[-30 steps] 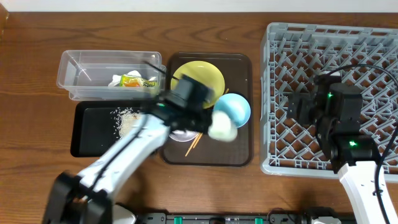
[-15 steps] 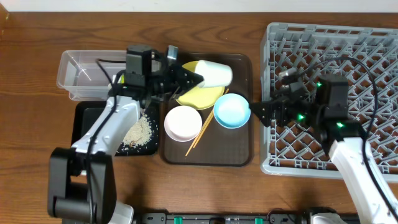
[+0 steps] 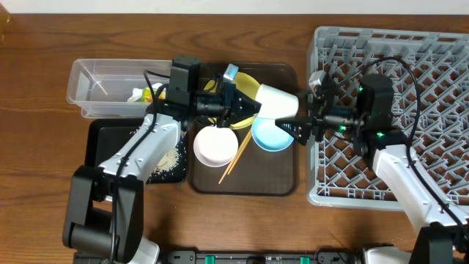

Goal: Sort waste into correct bins and load items into the dishwasher rack
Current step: 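Lift the cream cup and hand it to the right gripper, then place the cream cup upright in the dish rack with right gripper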

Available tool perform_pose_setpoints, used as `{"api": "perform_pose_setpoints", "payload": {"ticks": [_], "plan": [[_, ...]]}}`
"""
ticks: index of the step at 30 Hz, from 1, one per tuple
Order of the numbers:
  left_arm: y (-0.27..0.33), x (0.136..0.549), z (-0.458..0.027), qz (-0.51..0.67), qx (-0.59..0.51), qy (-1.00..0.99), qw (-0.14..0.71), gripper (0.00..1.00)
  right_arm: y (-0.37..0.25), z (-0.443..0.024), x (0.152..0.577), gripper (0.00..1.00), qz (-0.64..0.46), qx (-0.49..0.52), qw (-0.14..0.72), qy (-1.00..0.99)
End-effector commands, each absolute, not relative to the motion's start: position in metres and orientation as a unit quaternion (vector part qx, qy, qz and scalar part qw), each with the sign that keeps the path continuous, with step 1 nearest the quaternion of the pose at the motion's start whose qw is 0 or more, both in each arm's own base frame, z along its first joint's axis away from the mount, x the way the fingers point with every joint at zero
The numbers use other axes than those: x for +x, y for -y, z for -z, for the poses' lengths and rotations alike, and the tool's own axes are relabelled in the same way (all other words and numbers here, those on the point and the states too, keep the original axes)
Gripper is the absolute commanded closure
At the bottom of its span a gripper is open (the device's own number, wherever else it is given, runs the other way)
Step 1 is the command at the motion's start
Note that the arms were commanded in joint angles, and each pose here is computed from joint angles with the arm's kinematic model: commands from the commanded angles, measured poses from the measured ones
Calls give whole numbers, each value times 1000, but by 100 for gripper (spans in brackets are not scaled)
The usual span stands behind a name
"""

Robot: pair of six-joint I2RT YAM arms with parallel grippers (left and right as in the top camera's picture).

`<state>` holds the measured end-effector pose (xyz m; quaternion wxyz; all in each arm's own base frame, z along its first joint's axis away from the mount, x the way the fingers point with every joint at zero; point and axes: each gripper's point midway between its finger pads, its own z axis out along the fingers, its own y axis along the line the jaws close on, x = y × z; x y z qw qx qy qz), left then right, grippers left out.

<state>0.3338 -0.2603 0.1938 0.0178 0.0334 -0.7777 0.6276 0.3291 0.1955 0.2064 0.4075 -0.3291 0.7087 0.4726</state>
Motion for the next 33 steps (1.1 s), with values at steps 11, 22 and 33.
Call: {"api": "perform_pose_setpoints", "payload": {"ticks": [11,22,33], "plan": [[263,329,-212,-651,19,758,42,94,-210,-233,302,10,-527,-407,410,-623],[263,326,-215,-656,11,753,50,94,-211,-241,307,23,-511,-424,439,-606],[263,326,-215,-656,11,753,50,94,-211,-242,307,32,-509,-426,441,-604]]}}
